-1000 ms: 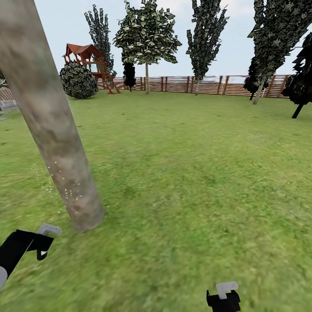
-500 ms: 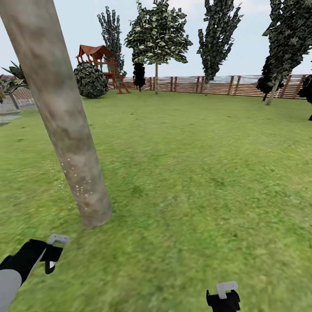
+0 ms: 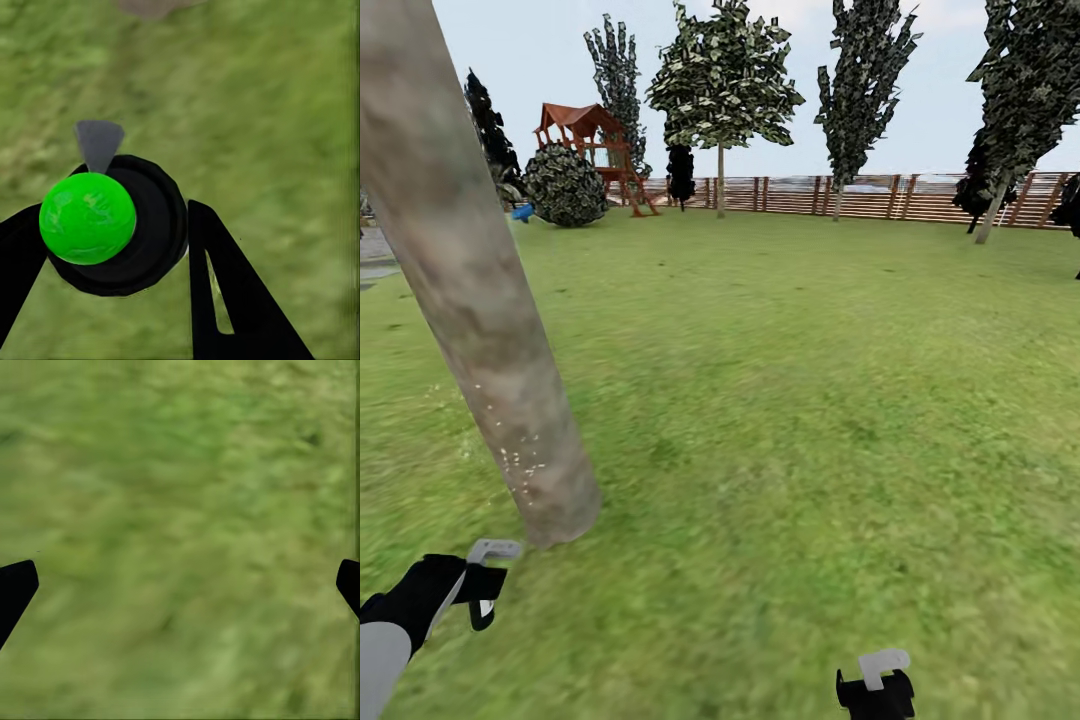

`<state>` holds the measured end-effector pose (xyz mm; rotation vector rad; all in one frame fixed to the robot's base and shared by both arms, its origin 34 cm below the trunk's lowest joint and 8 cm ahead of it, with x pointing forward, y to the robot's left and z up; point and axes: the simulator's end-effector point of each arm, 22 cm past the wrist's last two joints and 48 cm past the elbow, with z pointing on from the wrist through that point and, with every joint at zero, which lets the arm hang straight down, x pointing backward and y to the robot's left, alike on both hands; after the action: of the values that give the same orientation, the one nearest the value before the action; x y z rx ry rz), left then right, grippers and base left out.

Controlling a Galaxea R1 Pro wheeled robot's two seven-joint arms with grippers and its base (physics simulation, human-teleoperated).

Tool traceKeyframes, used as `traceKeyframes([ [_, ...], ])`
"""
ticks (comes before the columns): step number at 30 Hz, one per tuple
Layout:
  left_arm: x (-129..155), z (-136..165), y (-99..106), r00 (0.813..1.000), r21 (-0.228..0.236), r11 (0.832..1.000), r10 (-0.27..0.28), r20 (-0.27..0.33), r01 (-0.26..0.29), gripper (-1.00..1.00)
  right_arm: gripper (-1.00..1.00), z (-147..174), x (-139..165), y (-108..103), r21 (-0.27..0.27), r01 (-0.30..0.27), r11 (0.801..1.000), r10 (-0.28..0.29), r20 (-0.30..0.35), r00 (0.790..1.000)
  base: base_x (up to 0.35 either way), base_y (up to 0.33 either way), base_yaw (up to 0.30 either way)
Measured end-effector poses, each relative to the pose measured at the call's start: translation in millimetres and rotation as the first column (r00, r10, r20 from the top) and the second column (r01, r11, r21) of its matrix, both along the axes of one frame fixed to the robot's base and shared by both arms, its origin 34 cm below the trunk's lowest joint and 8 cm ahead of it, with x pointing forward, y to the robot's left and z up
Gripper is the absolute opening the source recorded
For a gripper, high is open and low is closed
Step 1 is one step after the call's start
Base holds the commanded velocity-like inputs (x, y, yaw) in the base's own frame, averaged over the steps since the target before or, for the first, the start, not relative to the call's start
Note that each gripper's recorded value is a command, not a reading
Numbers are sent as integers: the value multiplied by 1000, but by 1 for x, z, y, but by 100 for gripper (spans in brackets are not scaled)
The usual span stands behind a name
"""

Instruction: In the garden, pick up the pesticide atomizer on the floor and spray pesticide onto both trees until each tree trunk is fully covered.

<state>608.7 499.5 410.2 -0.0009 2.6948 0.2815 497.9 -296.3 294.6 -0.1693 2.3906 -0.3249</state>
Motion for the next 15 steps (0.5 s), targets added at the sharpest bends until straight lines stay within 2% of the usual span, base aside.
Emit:
traceKeyframes([
  [2, 0, 0, 0, 1000, 0, 1000, 0, 0, 0, -100, 100, 0, 0, 0, 0, 0, 1000, 0, 0, 1000, 244, -166, 45],
  [5, 0, 0, 0, 1000, 0, 1000, 0, 1, 0, -100, 100, 0, 0, 1, 1, -2, 1000, 2, 0, 1000, 180, -208, 222],
  [12, 1, 0, 0, 1000, 1, 1000, -2, 3, 2, -100, 100, 0, 0, 1, 1, -2, 1000, 2, 0, 1000, 15, -270, 264],
  [15, 1, 0, 0, 1000, 1, 1000, -3, 3, 3, -100, 100, 0, 0, 1, 1, -2, 1000, 2, 0, 1000, 0, -275, 73],
])
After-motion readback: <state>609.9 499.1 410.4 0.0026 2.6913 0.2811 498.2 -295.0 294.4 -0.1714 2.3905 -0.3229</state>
